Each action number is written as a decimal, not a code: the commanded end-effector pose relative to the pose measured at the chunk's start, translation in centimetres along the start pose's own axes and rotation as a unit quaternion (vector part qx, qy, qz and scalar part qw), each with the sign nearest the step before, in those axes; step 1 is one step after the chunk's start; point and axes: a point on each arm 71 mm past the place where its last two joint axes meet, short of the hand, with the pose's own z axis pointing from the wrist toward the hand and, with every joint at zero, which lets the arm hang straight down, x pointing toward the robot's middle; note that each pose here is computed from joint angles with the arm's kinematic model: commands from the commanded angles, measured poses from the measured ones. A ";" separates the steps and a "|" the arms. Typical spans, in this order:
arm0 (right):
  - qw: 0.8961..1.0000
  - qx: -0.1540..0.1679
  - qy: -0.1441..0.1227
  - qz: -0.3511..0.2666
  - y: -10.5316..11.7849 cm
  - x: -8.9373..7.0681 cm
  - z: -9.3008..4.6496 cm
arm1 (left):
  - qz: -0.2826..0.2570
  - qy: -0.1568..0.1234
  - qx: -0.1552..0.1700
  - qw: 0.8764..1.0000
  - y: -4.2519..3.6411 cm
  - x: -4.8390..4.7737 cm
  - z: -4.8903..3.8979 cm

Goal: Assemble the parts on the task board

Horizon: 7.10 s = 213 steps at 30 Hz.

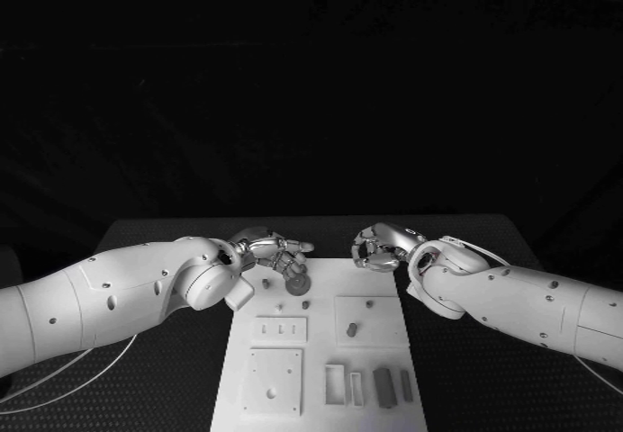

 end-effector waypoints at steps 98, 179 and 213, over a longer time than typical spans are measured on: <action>0.995 -0.075 0.023 0.055 6.2 1.6 1.1 | 0.020 0.031 -0.049 0.998 -0.26 1.98 1.42; 0.972 0.052 -0.075 0.218 -5.0 -5.1 1.0 | 0.297 0.065 -0.206 0.930 4.66 3.31 -2.52; 0.972 0.050 -0.072 0.220 -4.8 -5.0 1.1 | 0.319 0.060 -0.207 0.923 5.28 3.65 -2.18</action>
